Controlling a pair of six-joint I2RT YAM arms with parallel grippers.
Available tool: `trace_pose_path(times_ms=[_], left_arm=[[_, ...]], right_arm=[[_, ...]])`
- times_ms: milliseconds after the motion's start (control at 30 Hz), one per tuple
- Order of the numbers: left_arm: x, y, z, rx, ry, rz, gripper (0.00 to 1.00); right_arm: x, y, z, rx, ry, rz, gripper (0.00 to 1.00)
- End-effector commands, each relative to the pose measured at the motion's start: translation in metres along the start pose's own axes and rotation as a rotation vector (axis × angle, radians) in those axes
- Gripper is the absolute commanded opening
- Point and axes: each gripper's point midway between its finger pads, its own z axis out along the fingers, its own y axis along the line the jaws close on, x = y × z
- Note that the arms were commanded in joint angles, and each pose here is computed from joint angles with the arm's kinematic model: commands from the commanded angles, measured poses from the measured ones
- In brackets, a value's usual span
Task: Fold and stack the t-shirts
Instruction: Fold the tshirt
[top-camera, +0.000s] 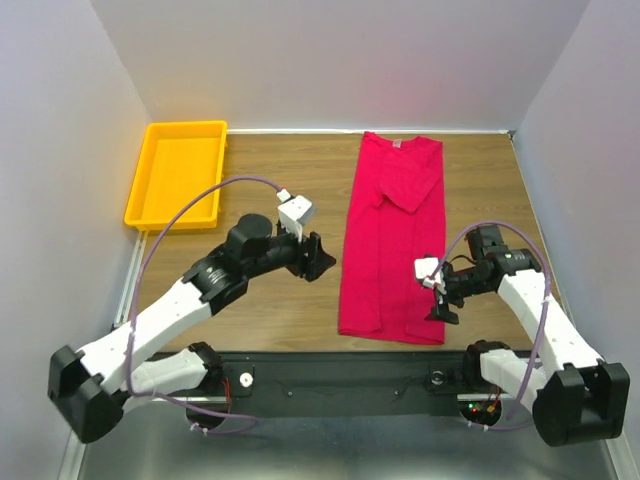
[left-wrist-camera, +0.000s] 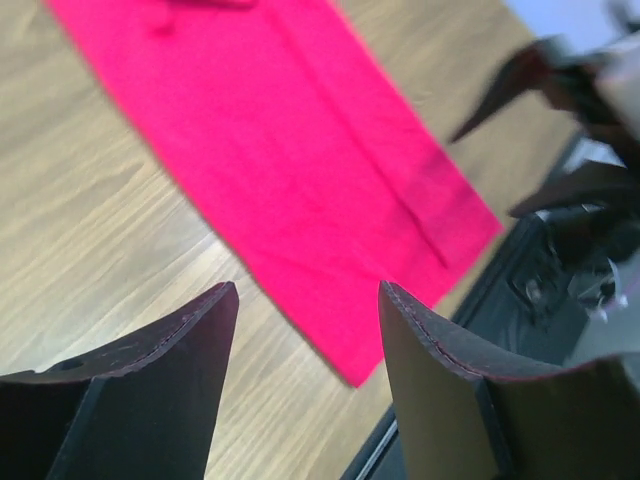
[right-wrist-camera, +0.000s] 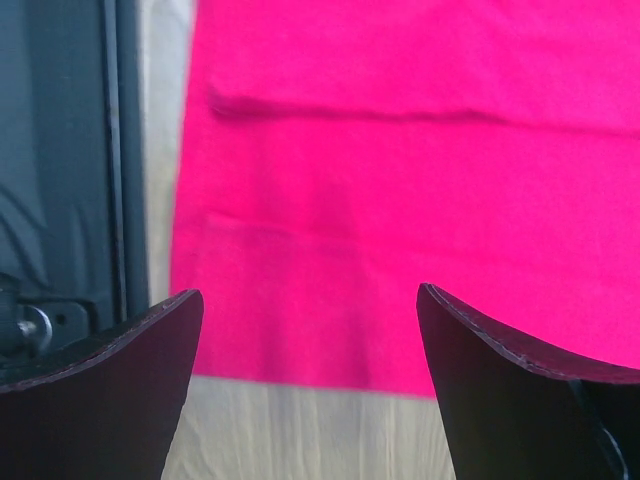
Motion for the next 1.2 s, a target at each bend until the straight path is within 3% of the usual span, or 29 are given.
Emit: trace_pose_path(times_ms=[0,167,267,400,533,600,700,1167], left_arm=[[-0.018,-0.033,-0.033,0.108,-0.165,0.274,0.73],[-0.039,-0.058,-0.060,0.186,-0.363,0.616,0.85],[-0.014,-0.058,-0.049,0.244,-0.294,0.846,0.86],[0.030,-0.070,-0.027,0.348,-0.180,1.008,0.86],[0.091,-0.082,-0.003,0.439,-0.016,1.083,0.82],[0.117,-0.090,0.005,0.482,0.055,1.108,0.75],[0.136,-0.100,0.013,0.534,0.092,1.120,0.68],[0.178,-0.092,0.044,0.583,0.212,1.195,0.62]], right_arm=[[-0.007,0.004,0.013,-0.007,0.037,0.001,0.93],[0.000,0.008,0.015,-0.079,0.114,0.037,0.93],[0.003,0.011,0.014,-0.101,0.133,0.045,0.93],[0.006,0.013,0.013,-0.079,0.138,0.014,0.93],[0.006,0.000,0.007,-0.014,0.171,0.031,0.92],[0.003,-0.002,0.006,0.002,0.161,0.036,0.92],[-0.002,-0.010,0.007,0.063,0.132,0.056,0.92],[0.013,-0.010,0.000,0.195,0.160,0.139,0.91]])
